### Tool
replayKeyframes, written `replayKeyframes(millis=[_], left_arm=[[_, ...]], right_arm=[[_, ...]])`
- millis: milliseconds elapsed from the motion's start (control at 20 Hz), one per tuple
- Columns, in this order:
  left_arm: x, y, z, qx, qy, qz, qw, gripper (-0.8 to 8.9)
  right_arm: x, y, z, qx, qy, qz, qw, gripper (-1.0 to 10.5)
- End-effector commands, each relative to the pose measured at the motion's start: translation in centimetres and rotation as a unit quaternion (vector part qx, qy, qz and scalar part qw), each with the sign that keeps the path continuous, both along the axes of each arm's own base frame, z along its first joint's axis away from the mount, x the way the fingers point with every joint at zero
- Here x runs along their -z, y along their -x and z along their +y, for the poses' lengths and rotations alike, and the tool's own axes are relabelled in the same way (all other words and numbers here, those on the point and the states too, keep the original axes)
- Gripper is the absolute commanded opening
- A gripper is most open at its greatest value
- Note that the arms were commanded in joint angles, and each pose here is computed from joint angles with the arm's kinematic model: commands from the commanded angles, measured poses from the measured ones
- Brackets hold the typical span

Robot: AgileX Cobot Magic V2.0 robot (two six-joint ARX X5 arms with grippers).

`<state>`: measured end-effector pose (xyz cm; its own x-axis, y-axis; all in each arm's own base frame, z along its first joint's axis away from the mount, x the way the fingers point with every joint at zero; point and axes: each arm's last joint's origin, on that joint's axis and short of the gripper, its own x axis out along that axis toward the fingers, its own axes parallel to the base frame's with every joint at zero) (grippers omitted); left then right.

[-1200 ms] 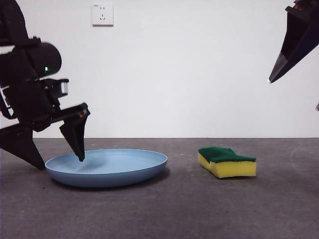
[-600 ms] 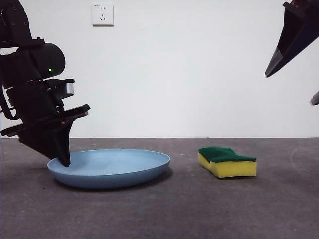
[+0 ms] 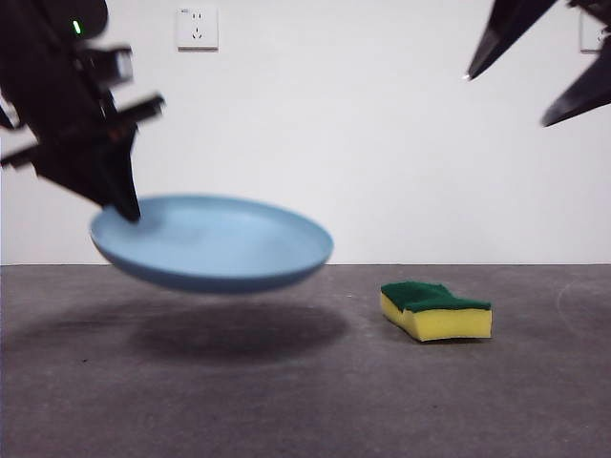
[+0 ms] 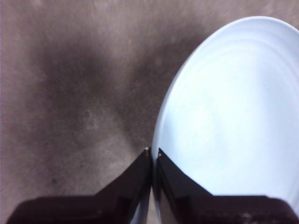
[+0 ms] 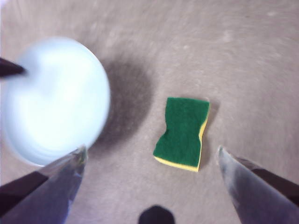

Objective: Pick up the plate,pick up the cloth,clean the plate with the cloth

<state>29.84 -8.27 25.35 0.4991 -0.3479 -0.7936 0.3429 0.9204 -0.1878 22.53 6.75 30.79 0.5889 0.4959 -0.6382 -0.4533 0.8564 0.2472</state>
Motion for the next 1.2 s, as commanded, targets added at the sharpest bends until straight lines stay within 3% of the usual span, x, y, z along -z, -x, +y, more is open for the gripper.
replayKeyframes(millis=[50, 350, 650, 900, 950, 1200], left_arm=[[-1.8, 1.7, 0.1, 0.01, 0.001, -0.018, 1.0, -0.09], [-4.0, 4.6, 0.9, 0.017, -0.006, -0.018, 1.0, -0.09], [-4.0, 5.1, 0.7, 0.029, -0.014, -0.008, 0.999, -0.09], [-4.0, 5.1, 0.5, 0.034, -0.015, -0.009, 0.999, -0.09], [-4.0, 5.1, 0.5, 0.034, -0.014, -0.011, 0.999, -0.09], [-4.2, 4.9, 0.5, 0.034, -0.012, -0.022, 0.999, -0.09]], right_arm=[[0.3, -2.3, 1.4, -0.018, 0.054, 0.011, 0.998, 4.7], [5.4, -7.8, 5.5, -0.051, 0.135, 0.085, 0.986, 4.7], [12.5, -10.9, 7.1, -0.062, 0.169, 0.144, 0.973, 4.7], [14.2, -11.4, 7.3, -0.056, 0.184, 0.158, 0.969, 4.7], [14.2, -11.5, 7.3, -0.056, 0.183, 0.154, 0.969, 4.4], [14.2, -11.4, 7.3, -0.056, 0.183, 0.156, 0.969, 0.5]])
